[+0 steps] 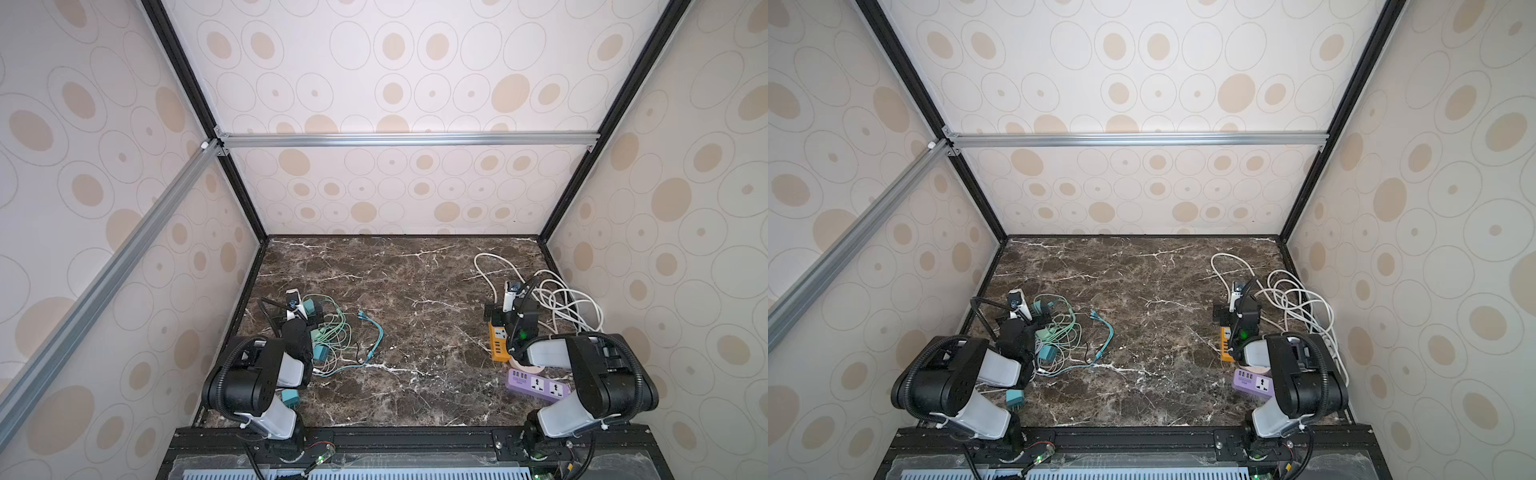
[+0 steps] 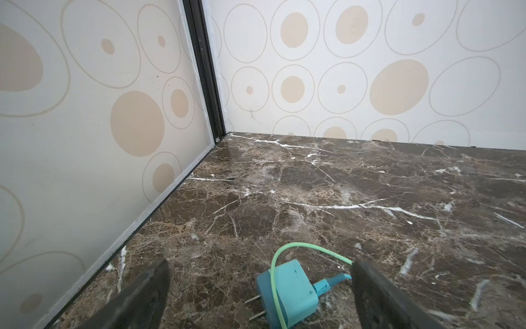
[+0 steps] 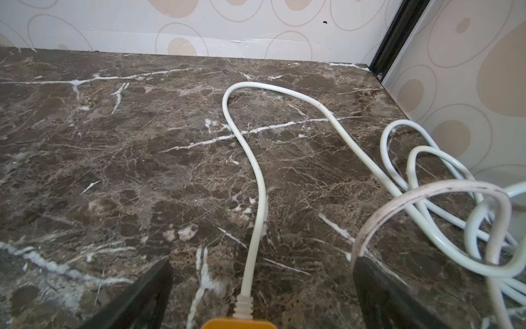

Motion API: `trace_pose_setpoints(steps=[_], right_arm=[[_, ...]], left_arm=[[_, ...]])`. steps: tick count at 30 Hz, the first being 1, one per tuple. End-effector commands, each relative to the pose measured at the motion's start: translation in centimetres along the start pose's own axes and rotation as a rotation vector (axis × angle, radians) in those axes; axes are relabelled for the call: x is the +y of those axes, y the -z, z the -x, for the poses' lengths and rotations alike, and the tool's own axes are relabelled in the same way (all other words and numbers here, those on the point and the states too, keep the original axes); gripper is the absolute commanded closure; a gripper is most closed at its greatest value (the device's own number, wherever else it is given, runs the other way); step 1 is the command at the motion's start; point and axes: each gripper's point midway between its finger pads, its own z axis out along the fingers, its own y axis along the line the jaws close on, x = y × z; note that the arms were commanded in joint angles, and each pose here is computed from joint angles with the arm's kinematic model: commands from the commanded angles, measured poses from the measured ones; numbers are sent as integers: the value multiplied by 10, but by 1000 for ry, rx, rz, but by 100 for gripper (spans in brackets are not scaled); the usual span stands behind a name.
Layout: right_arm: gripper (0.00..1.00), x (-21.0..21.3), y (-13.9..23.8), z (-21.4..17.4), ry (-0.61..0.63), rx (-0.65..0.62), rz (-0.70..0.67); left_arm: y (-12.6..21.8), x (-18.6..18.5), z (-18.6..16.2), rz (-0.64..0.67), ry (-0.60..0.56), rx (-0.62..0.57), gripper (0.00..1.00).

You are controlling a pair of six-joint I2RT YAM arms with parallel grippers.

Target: Insert the plug

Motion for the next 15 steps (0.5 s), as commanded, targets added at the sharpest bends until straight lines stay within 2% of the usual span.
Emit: trace_pose_setpoints(steps=[1,15], right_arm=[[0,0,0,9,4,-27,-1],[0,1,0,9,2,-25,1]], left_arm=[[-2,0,12,-2,-2,-42,2],[-2,0,11,-1,-3,-40,2]])
